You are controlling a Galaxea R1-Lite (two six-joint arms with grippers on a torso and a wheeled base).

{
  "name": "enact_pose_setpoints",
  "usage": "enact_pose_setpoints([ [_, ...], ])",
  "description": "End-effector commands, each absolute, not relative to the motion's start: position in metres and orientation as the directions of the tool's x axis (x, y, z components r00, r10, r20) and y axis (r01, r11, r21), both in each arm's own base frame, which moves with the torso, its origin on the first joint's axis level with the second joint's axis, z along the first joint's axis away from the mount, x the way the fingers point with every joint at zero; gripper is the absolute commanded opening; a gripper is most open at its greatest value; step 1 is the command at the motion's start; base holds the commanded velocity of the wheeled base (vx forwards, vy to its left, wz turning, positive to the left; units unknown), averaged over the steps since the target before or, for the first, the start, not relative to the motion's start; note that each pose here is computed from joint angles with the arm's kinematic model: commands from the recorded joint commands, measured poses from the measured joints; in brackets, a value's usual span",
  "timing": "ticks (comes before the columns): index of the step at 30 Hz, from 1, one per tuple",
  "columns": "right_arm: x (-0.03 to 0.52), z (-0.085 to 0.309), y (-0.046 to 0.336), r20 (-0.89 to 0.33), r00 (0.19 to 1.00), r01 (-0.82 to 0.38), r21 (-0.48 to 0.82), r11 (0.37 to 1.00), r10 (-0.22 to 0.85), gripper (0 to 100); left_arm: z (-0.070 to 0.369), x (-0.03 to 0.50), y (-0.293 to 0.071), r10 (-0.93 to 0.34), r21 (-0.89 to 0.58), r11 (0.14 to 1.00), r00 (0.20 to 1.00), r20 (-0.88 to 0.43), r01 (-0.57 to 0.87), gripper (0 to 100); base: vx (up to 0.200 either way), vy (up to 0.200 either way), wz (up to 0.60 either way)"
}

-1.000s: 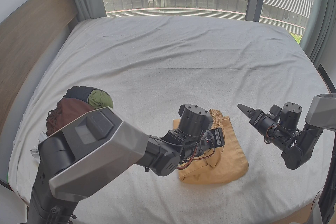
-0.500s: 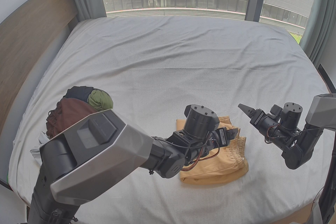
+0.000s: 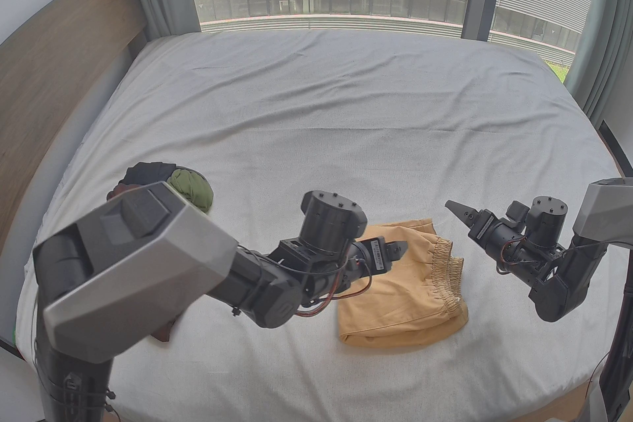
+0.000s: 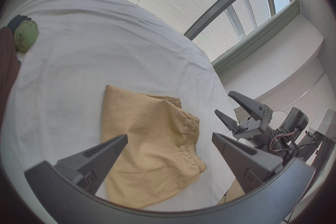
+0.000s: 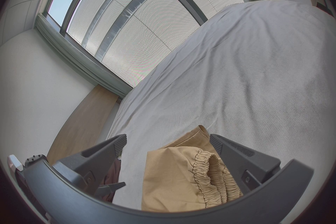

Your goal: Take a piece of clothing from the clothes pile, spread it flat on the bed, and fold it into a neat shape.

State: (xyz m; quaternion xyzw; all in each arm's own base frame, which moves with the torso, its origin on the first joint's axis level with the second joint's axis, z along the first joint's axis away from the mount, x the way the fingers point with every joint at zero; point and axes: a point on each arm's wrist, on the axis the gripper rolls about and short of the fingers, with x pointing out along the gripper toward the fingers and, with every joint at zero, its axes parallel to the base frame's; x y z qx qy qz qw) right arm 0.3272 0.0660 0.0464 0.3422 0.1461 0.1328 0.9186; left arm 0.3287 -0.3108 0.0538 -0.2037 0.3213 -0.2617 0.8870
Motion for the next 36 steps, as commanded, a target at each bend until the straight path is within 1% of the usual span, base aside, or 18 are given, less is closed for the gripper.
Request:
enact_pose_setpoints([
  [1, 0.328, 0.037, 0.067, -0.203, 0.916, -0.130, 0.667, 0.733, 0.347, 100, 0.084, 0.322, -0.278, -0.578, -0.514, 0.790, 0.686, -0.441, 0.335, 100, 0.000, 0.000, 0.00],
  [4, 0.328, 0.032, 0.069, -0.215, 0.911, -0.126, 0.667, 0.734, 0.351, 100, 0.101, 0.313, -0.260, -0.580, -0.522, 0.786, 0.688, -0.436, 0.332, 100, 0.000, 0.000, 0.00],
  [7, 0.326, 0.029, 0.070, -0.229, 0.907, -0.120, 0.666, 0.737, 0.354, 100, 0.115, 0.299, -0.233, -0.598, -0.536, 0.773, 0.671, -0.438, 0.339, 100, 0.000, 0.000, 0.00],
  [8, 0.326, 0.029, 0.070, -0.229, 0.907, -0.120, 0.666, 0.737, 0.354, 100, 0.115, 0.299, -0.233, -0.598, -0.536, 0.773, 0.671, -0.438, 0.339, 100, 0.000, 0.000, 0.00],
  [9, 0.326, 0.025, 0.071, -0.240, 0.903, -0.120, 0.657, 0.745, 0.357, 100, 0.121, 0.290, -0.218, -0.603, -0.544, 0.768, 0.667, -0.438, 0.338, 100, 0.000, 0.000, 0.00],
  [13, 0.325, 0.021, 0.072, -0.251, 0.899, -0.122, 0.641, 0.758, 0.358, 100, 0.121, 0.280, -0.172, -0.540, -0.469, 0.823, 0.700, -0.468, 0.322, 100, 0.000, 0.000, 0.00],
  [15, 0.325, 0.022, 0.073, -0.250, 0.899, -0.126, 0.640, 0.758, 0.360, 100, 0.125, 0.275, -0.152, -0.529, -0.446, 0.832, 0.714, -0.458, 0.330, 100, 0.000, 0.000, 0.00],
  [18, 0.327, 0.023, 0.075, -0.245, 0.898, -0.139, 0.631, 0.763, 0.366, 100, 0.134, 0.266, -0.129, -0.553, -0.480, 0.807, 0.726, -0.410, 0.343, 100, 0.000, 0.000, 0.00],
  [19, 0.328, 0.023, 0.076, -0.244, 0.897, -0.142, 0.630, 0.764, 0.368, 100, 0.135, 0.265, -0.129, -0.556, -0.483, 0.805, 0.724, -0.408, 0.345, 100, 0.000, 0.000, 0.00],
  [20, 0.330, 0.023, 0.079, -0.244, 0.895, -0.153, 0.619, 0.770, 0.374, 100, 0.139, 0.257, -0.118, -0.573, -0.500, 0.789, 0.721, -0.391, 0.356, 100, 0.000, 0.000, 0.00],
  [22, 0.332, 0.020, 0.082, -0.264, 0.886, -0.155, 0.604, 0.782, 0.380, 100, 0.137, 0.245, -0.109, -0.597, -0.514, 0.773, 0.699, -0.394, 0.371, 100, 0.000, 0.000, 0.00],
  [25, 0.337, 0.016, 0.082, -0.270, 0.885, -0.153, 0.601, 0.784, 0.380, 100, 0.126, 0.234, -0.103, -0.595, -0.511, 0.779, 0.685, -0.420, 0.363, 100, 0.000, 0.000, 0.00],
  [29, 0.340, 0.001, 0.080, -0.299, 0.877, -0.144, 0.584, 0.799, 0.377, 100, 0.126, 0.237, -0.103, -0.600, -0.507, 0.771, 0.705, -0.378, 0.385, 100, 0.000, 0.000, 0.00],
  [32, 0.345, -0.015, 0.077, -0.329, 0.871, -0.133, 0.555, 0.821, 0.364, 100, 0.111, 0.243, -0.104, -0.587, -0.506, 0.784, 0.694, -0.417, 0.360, 100, 0.000, 0.000, 0.00],
  [36, 0.352, -0.030, 0.072, -0.337, 0.874, -0.120, 0.546, 0.829, 0.349, 100, 0.106, 0.248, -0.103, -0.578, -0.502, 0.790, 0.701, -0.416, 0.353, 100, 0.000, 0.000, 0.00],
])
